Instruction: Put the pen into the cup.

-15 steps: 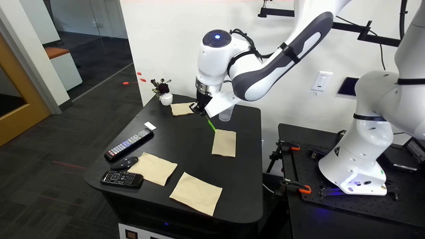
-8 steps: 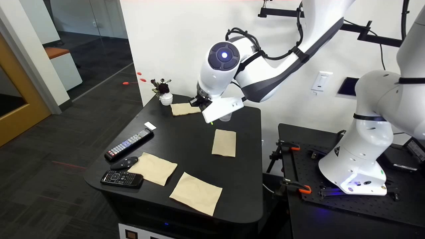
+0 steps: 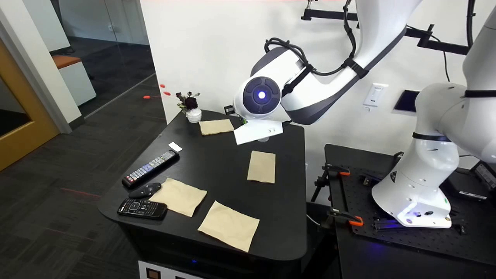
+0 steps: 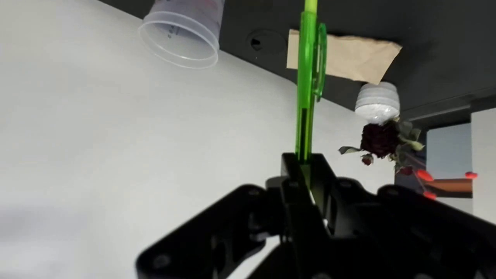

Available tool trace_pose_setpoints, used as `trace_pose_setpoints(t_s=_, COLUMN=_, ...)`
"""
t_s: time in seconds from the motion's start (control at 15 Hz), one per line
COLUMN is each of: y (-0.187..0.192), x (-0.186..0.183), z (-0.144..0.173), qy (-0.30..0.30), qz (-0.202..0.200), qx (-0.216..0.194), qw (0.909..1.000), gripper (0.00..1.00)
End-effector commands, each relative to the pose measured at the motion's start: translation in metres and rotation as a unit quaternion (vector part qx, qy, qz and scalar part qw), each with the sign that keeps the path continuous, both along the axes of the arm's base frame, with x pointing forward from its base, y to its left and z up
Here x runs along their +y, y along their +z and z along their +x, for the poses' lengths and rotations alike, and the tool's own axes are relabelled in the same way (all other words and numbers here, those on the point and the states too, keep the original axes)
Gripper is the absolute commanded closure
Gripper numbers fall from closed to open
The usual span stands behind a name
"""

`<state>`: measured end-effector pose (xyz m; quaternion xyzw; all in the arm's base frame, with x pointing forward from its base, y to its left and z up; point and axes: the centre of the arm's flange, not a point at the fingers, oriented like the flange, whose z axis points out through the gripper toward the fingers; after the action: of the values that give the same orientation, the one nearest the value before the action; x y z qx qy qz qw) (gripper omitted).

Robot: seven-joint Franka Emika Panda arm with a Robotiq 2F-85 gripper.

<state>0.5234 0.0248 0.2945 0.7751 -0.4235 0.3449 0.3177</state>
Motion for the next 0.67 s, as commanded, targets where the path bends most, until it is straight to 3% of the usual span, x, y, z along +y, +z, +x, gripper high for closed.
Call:
trace_pose_setpoints(t_s=0.0, y=0.001, x=-0.008, z=-0.004, qy=-0.049, qz=-0.05, qx=-0.039, qw=0.9968, gripper=0.97)
trace_pose_setpoints(t_s=0.27, y=-0.001, x=-0.027, z=-0.011, qy=-0.111, qz=-0.083, qx=-0.08, qw=0.9872, gripper=0.97)
trace_pose_setpoints(t_s=0.6, y=-0.008, x=-0.06, z=-0.021, qy=-0.185, qz=-0.085, qx=-0.132, qw=0.9701, gripper=0.97)
